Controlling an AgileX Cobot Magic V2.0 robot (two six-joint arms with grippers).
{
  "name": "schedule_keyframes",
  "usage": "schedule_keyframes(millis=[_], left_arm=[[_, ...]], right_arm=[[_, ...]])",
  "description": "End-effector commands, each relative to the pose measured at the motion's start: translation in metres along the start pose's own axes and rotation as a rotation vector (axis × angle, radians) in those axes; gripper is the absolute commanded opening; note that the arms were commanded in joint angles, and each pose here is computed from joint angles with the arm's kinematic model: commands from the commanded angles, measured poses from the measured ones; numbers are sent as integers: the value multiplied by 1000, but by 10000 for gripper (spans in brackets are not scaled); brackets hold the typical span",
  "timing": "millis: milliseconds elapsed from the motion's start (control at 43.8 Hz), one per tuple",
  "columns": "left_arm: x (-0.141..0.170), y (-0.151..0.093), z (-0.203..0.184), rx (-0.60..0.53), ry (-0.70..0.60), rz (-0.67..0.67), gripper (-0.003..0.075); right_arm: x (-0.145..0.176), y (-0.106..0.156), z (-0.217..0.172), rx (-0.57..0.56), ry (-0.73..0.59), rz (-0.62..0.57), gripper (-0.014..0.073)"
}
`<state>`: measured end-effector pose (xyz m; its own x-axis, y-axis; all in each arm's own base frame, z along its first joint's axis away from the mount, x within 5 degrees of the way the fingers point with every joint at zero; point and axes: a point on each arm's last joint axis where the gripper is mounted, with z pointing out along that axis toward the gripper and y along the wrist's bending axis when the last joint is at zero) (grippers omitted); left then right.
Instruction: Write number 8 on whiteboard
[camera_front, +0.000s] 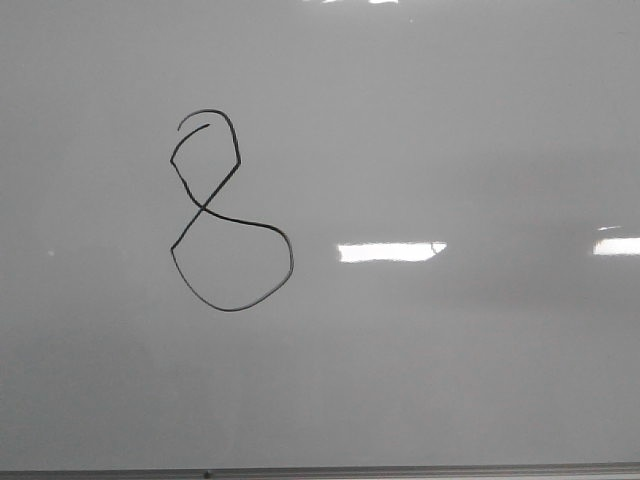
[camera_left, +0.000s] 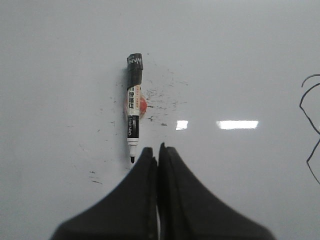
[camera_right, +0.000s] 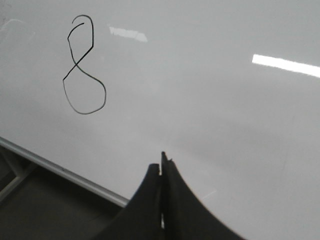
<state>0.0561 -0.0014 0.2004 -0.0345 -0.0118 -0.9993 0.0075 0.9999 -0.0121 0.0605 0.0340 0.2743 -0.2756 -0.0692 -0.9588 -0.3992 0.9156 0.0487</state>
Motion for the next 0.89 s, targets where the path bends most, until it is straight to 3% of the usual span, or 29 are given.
schedule_keyframes(millis=[0,160,297,525,867], left_arm=[[-4,2,0,-17,-83,-12,-21],[-4,2,0,-17,-83,-12,-21],[-4,2,0,-17,-83,-12,-21],[-4,2,0,-17,-85,-12,-21],[-4,2,0,-17,-85,-12,-21]], right_arm=[[-17,-9,-2,97,-166,11,-70],[-1,-24,1,272,-255,-59,-70],[23,-32,1,369,-302,-23,-70],[62,-36,6,427,-263,52,-70],[83,-35,4,450,-232,68,-70]])
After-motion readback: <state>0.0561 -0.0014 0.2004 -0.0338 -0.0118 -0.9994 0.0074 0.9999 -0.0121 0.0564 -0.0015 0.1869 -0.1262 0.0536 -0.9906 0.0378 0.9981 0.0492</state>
